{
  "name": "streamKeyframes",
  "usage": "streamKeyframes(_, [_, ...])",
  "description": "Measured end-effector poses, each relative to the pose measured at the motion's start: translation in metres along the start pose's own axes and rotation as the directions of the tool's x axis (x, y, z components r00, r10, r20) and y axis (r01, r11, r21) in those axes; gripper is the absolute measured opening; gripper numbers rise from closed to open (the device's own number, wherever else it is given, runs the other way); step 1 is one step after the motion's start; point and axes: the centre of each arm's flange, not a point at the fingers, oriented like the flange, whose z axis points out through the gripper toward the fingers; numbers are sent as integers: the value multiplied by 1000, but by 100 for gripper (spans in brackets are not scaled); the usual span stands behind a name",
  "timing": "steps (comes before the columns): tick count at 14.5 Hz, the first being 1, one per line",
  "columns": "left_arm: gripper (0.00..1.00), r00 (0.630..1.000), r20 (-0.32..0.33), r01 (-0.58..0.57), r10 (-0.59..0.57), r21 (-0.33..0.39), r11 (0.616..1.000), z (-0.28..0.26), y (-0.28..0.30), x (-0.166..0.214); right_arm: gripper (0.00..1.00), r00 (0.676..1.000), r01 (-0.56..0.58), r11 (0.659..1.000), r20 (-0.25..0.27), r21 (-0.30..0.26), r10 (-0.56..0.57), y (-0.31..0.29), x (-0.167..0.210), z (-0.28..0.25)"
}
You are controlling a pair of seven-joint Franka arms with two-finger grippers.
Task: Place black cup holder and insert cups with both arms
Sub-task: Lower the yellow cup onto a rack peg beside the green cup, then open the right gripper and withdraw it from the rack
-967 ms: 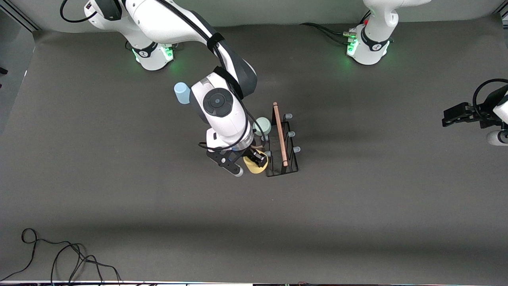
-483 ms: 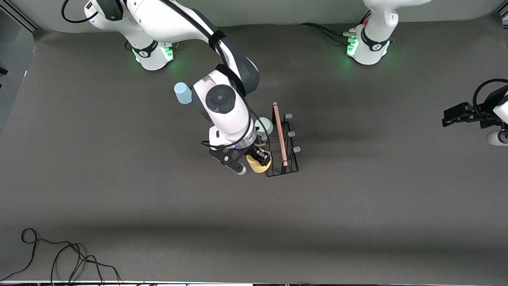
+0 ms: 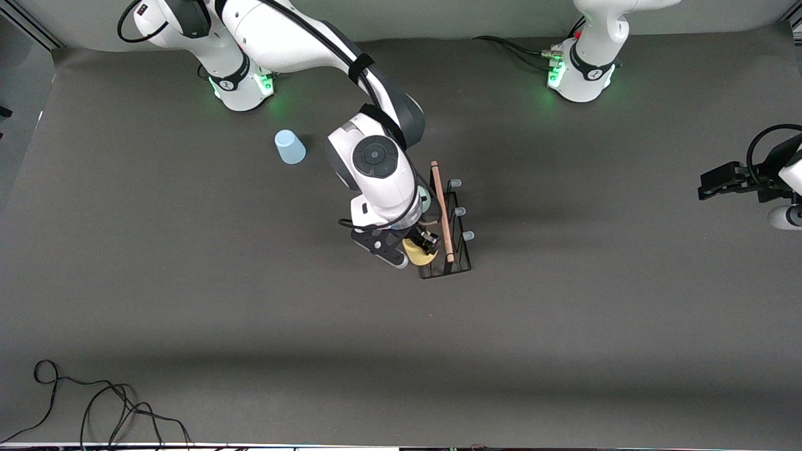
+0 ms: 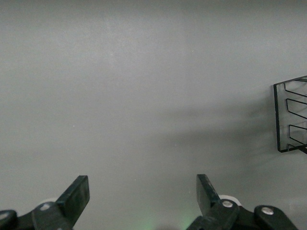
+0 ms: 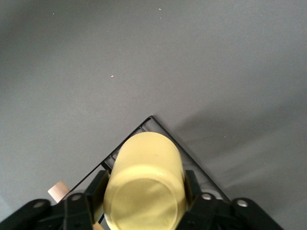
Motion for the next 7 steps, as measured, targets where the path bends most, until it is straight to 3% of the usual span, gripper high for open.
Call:
streamKeyframes(2, [100, 1000, 0, 0, 0, 0, 1000, 0, 0, 0, 85, 1000, -3, 1000, -5, 5, 3, 0, 3, -2])
streamKeyframes(7, [100, 1000, 1, 1, -1, 0, 1000, 1, 0, 0, 89, 1000, -8, 1000, -28, 26, 8, 1, 33, -28])
